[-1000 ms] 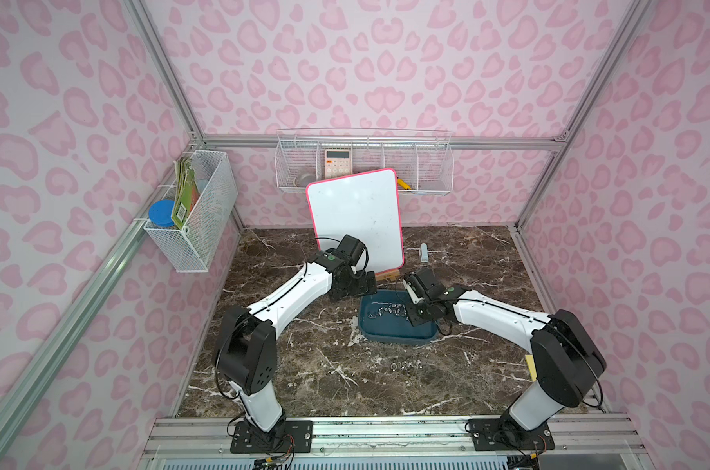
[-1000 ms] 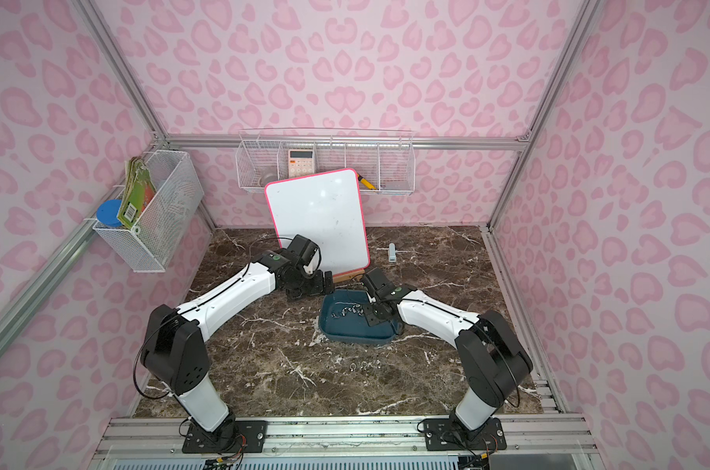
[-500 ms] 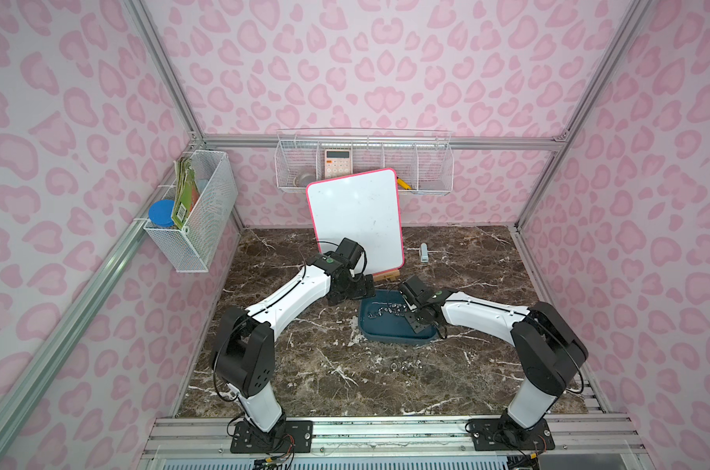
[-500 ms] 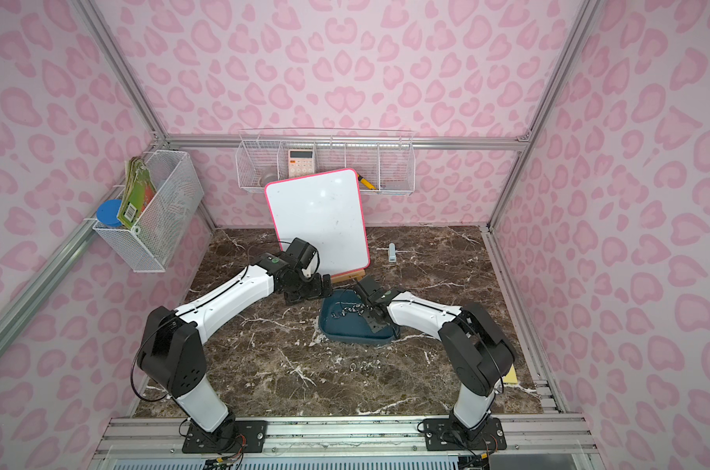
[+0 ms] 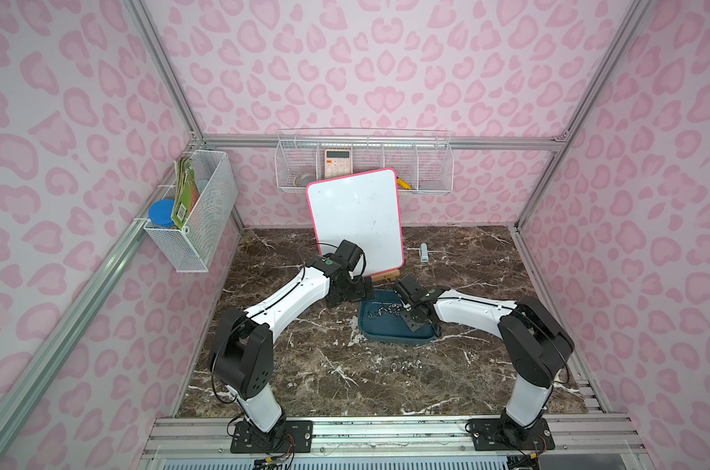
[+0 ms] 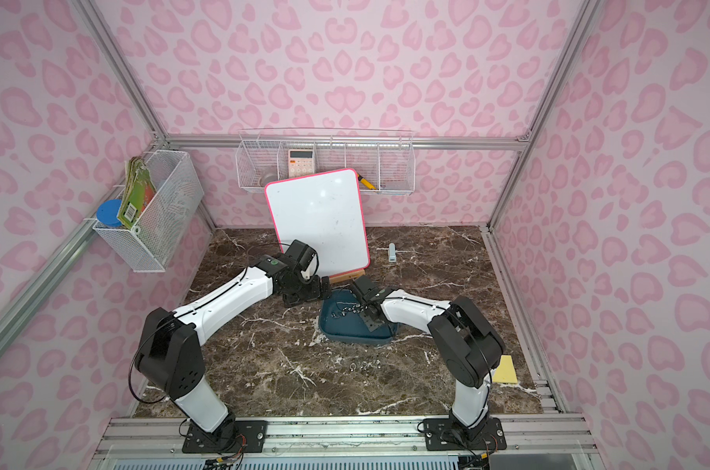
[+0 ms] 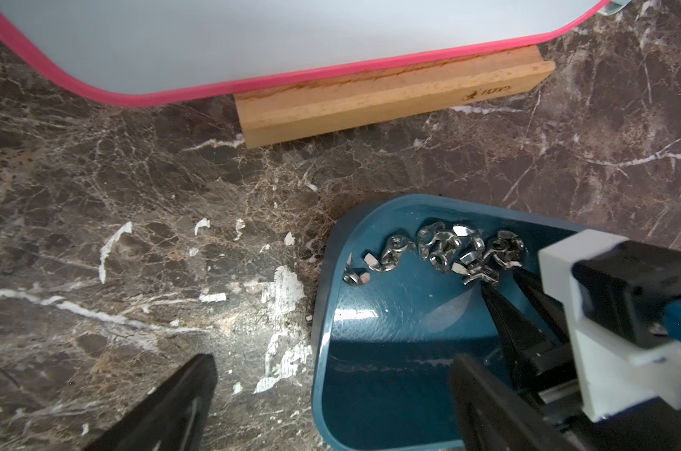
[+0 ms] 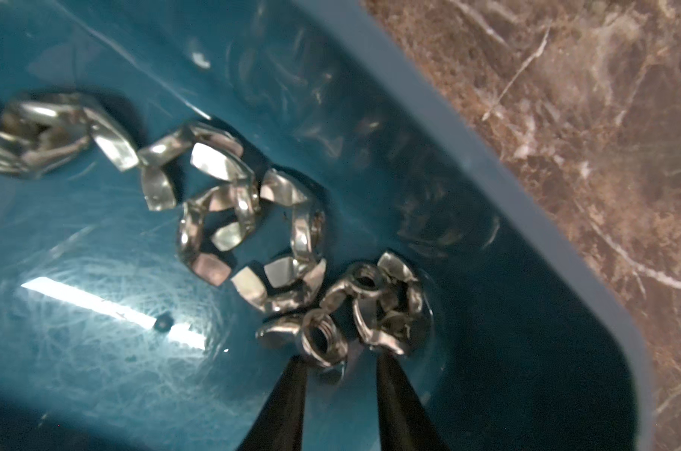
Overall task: Take out the wing nut from the storage box
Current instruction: Pick up the wing nut from the storage box.
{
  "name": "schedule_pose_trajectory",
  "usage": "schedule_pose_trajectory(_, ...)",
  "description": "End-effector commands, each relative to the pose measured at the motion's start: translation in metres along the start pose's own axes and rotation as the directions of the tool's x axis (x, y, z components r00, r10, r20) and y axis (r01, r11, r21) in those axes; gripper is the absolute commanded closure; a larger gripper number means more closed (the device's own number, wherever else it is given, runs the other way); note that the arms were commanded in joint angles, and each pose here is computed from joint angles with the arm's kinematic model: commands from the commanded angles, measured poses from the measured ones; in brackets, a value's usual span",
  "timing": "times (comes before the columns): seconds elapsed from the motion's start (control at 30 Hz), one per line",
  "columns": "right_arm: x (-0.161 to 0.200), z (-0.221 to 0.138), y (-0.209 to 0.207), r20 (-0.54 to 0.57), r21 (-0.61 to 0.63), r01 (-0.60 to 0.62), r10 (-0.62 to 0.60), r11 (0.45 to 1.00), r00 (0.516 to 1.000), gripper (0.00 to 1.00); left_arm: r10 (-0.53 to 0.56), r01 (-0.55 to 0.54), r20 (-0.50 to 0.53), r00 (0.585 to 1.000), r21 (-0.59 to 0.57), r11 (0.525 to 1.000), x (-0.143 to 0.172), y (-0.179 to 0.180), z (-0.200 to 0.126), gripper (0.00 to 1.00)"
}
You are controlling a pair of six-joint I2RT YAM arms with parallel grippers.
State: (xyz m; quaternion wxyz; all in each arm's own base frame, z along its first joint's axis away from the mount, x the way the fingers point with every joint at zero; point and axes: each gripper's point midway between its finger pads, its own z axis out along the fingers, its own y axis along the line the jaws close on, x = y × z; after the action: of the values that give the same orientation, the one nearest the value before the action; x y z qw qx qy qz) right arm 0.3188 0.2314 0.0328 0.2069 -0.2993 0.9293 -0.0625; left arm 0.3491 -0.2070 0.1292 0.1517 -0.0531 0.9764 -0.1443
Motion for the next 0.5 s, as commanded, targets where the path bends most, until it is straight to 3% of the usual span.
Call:
schedule_pose_trajectory(0.0,-0.0062,-0.0002,0.0032,0.014,-0.017,0.007,-0.007,1.000,1.000,0.67,-0.001,0.001,0.012,1.000,-0.009,1.000,-0.0010,0.0023,-0.0027,0.02)
schedule_pose_trajectory(0.1,-0.0066,0.0021,0.0054,0.011,-0.023,0.008,-0.008,1.000,1.000,0.73,0.002,-0.002,0.010,1.000,-0.010,1.000,-0.0003,0.0025,-0.0023,0.02)
schedule_pose_trajectory(0.27,-0.0084,0.0028,0.0095,0.015,-0.040,0.010,-0.009,0.999,1.000,0.73,0.002,-0.002,0.010,1.000,-0.009,1.000,0.0003,0.0025,-0.0027,0.02)
schedule_pose_trajectory(0.47,-0.0084,0.0014,0.0101,0.016,-0.046,0.003,-0.002,0.999,1.000,0.86,-0.003,0.003,0.011,1.000,-0.006,1.000,0.0015,0.0031,-0.0044,0.02)
